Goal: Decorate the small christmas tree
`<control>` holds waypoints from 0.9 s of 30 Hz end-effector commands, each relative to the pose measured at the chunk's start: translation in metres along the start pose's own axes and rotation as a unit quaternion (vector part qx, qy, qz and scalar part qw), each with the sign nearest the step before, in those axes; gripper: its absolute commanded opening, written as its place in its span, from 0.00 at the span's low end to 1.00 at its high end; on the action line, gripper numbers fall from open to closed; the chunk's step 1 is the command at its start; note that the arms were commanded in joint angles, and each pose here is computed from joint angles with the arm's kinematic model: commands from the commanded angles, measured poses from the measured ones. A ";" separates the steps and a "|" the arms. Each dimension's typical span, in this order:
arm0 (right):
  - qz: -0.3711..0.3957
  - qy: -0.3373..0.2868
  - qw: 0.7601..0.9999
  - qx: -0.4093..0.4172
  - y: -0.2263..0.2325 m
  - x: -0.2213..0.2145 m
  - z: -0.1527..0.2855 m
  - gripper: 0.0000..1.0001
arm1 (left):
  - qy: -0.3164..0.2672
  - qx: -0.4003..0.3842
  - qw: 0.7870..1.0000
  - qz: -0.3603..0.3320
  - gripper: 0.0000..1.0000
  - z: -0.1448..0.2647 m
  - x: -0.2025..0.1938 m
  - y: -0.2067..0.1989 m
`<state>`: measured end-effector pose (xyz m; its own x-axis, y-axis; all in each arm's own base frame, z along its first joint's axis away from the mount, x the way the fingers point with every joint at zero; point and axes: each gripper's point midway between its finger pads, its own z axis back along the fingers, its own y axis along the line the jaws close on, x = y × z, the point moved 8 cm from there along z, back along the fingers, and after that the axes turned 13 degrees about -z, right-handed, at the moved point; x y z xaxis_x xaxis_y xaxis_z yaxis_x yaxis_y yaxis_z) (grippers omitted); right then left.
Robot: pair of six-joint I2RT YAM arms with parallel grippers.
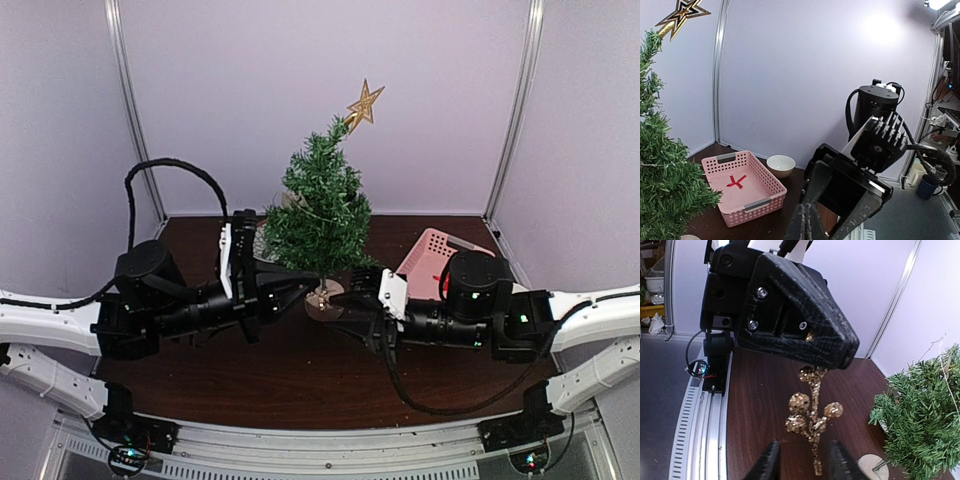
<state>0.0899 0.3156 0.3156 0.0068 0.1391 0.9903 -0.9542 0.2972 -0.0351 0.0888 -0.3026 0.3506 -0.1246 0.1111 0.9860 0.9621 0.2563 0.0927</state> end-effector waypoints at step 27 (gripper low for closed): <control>-0.004 -0.005 0.992 -0.127 -0.036 -0.011 0.049 0.95 | 0.091 0.234 0.955 -0.160 0.00 0.026 0.025 0.088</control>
<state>0.1066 0.2615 0.3162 0.0033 0.1208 0.9927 -0.8618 0.5039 -0.0585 0.1568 -0.2477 0.3968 -0.2851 -0.1564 0.9456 0.7105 0.6277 0.3181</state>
